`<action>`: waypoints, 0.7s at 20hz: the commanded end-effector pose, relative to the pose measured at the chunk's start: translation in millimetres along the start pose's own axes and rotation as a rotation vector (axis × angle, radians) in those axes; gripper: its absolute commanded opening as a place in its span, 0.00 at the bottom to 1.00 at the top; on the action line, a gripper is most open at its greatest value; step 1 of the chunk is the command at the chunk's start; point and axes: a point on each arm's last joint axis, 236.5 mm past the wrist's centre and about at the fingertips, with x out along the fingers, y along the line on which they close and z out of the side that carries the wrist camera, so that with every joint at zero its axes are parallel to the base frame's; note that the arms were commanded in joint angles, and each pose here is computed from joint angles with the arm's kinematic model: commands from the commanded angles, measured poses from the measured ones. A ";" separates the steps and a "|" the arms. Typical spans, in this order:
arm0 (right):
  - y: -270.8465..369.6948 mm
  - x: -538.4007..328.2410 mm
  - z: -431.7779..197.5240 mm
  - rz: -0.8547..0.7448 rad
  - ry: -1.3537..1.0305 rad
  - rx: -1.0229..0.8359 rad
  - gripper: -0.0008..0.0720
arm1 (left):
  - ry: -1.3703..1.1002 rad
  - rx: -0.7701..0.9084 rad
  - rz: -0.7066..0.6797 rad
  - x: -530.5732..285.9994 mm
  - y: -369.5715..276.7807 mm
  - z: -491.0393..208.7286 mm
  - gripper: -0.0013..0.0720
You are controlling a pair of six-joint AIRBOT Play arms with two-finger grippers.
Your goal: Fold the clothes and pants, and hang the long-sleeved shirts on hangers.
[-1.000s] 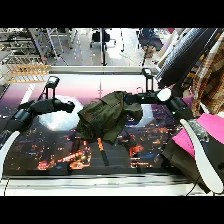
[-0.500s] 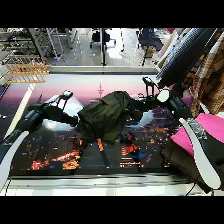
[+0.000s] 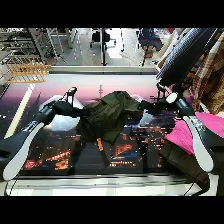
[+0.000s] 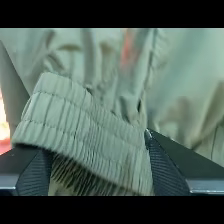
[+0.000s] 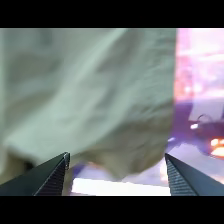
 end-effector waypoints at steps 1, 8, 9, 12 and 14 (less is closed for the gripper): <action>-21.6 36.7 8.9 0.064 -0.023 0.099 0.97 | -0.034 -0.025 -0.019 21.1 2.8 13.6 0.85; 8.6 56.0 34.4 0.224 -0.105 0.026 0.04 | -0.245 -0.025 0.027 13.4 4.3 66.1 0.03; 12.9 45.0 34.9 0.214 -0.095 -0.025 0.04 | -0.263 -0.022 0.029 5.6 4.0 72.3 0.03; 15.5 -3.2 23.8 0.096 -0.035 -0.248 0.04 | -0.293 -0.006 0.007 -34.1 -8.4 88.2 0.03; 18.9 -55.3 16.4 0.000 -0.015 -0.385 0.04 | -0.251 0.024 -0.044 -77.0 -30.2 85.0 0.03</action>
